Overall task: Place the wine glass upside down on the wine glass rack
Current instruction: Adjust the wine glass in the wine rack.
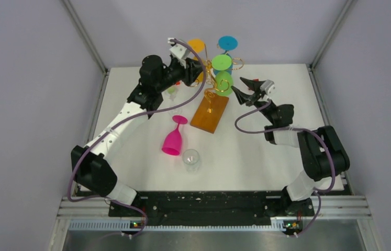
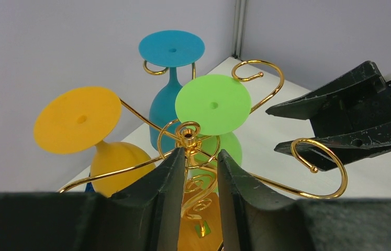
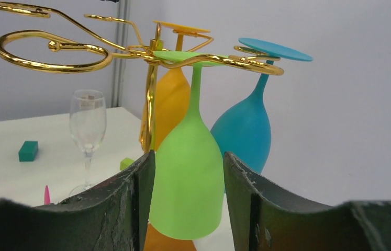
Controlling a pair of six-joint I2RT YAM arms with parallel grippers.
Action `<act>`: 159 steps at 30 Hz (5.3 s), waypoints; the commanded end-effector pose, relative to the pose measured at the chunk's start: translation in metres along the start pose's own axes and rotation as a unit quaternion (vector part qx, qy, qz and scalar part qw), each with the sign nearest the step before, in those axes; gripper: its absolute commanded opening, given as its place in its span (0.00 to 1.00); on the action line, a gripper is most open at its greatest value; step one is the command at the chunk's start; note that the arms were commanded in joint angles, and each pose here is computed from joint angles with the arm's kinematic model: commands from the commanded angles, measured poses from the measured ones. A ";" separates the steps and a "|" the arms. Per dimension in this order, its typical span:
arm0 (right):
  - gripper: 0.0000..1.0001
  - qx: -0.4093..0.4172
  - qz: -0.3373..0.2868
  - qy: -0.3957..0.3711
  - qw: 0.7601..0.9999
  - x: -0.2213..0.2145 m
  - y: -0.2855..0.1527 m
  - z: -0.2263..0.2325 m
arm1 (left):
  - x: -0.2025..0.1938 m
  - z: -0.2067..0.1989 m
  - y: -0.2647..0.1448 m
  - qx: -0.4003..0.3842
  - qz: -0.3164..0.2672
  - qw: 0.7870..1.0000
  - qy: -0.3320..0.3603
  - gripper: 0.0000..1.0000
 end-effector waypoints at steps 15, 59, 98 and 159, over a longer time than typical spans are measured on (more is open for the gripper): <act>0.46 0.018 -0.125 -0.085 0.988 0.031 0.056 -0.001 | 0.030 0.004 -0.013 0.012 -0.044 0.999 0.020 0.34; 0.39 0.023 -0.133 -0.038 0.990 0.007 0.094 0.000 | 0.030 0.007 -0.015 0.013 -0.048 0.999 0.020 0.34; 0.00 -0.011 -0.169 -0.032 0.985 0.040 0.096 -0.002 | 0.030 0.009 -0.017 0.013 -0.049 0.999 0.018 0.34; 0.00 0.008 -0.135 0.015 0.991 0.040 0.099 0.011 | 0.019 0.007 -0.011 -0.002 -0.040 0.999 0.002 0.34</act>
Point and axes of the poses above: each gripper's point midway between its finger pads, its own y axis out along the fingers, its own z axis along the line the jaws close on, x = y × z, the point moved 4 cm from there along -y, back along the fingers, and after that the axes turned 2 degrees about y, right-handed, at the moved point
